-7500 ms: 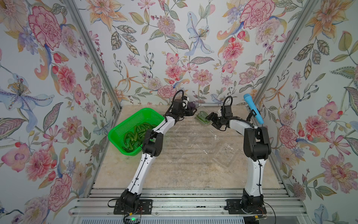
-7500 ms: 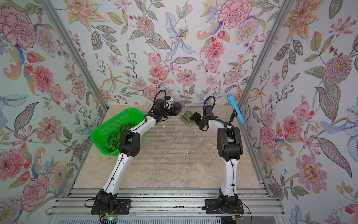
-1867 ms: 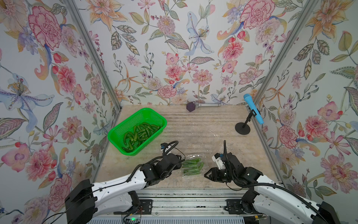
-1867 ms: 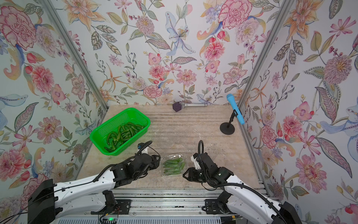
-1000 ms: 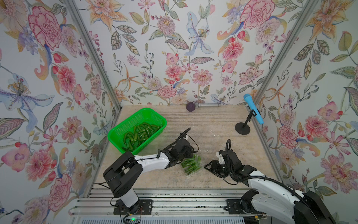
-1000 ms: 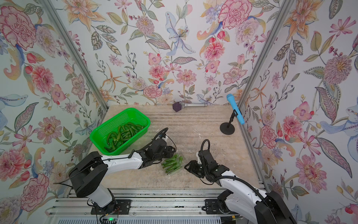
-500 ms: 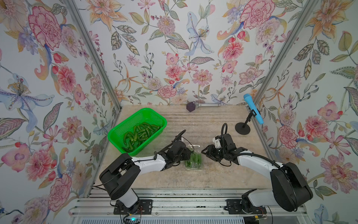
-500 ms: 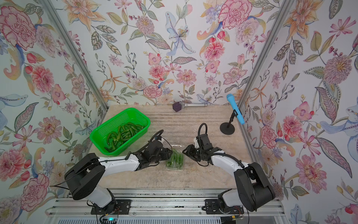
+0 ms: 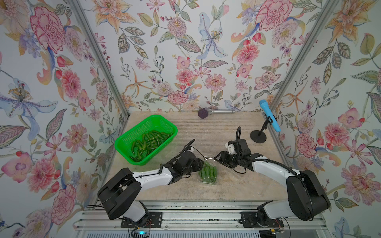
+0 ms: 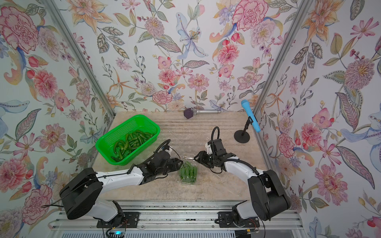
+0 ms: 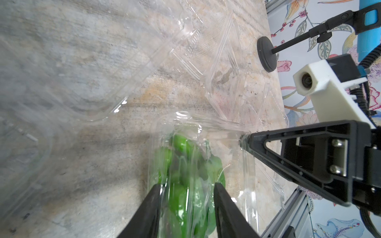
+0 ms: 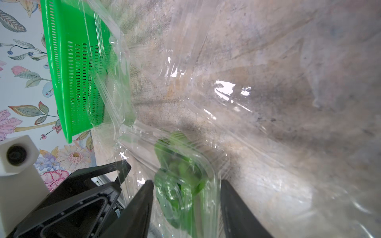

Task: Take small green peppers out of containers
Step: Adjust the packing box at the center of the board.

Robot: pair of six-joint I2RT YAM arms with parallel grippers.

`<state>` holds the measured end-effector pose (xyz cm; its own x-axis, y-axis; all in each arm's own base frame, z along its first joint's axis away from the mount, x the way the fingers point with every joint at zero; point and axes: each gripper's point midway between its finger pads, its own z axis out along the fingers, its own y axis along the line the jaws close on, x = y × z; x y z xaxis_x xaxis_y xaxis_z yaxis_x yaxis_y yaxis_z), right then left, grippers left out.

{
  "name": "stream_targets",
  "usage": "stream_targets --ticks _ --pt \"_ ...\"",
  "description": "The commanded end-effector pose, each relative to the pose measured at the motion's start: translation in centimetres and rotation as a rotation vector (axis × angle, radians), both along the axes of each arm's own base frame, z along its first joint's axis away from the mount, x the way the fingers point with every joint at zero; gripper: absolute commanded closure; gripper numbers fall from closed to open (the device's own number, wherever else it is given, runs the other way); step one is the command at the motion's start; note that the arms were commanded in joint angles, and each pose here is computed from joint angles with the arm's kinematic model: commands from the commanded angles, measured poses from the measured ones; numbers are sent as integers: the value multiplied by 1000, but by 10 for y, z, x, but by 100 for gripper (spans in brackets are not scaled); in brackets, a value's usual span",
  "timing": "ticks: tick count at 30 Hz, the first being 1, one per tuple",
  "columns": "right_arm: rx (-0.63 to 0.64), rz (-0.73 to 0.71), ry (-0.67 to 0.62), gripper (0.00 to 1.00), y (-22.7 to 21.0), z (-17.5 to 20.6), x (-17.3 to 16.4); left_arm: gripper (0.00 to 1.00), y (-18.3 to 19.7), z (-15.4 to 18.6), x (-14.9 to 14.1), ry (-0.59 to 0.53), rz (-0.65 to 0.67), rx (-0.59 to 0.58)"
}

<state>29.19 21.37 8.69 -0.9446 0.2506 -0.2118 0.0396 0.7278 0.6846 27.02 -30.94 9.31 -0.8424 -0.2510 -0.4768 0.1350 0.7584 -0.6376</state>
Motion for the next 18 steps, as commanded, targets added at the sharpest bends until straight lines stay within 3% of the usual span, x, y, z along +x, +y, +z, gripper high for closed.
stream_targets --ticks 1,18 --pt "-10 27 23 45 0 -7 -4 55 2 -6 -4 13 12 -12" --pt "-41 128 50 47 20 -14 14 53 33 7 0 -40 65 -62"
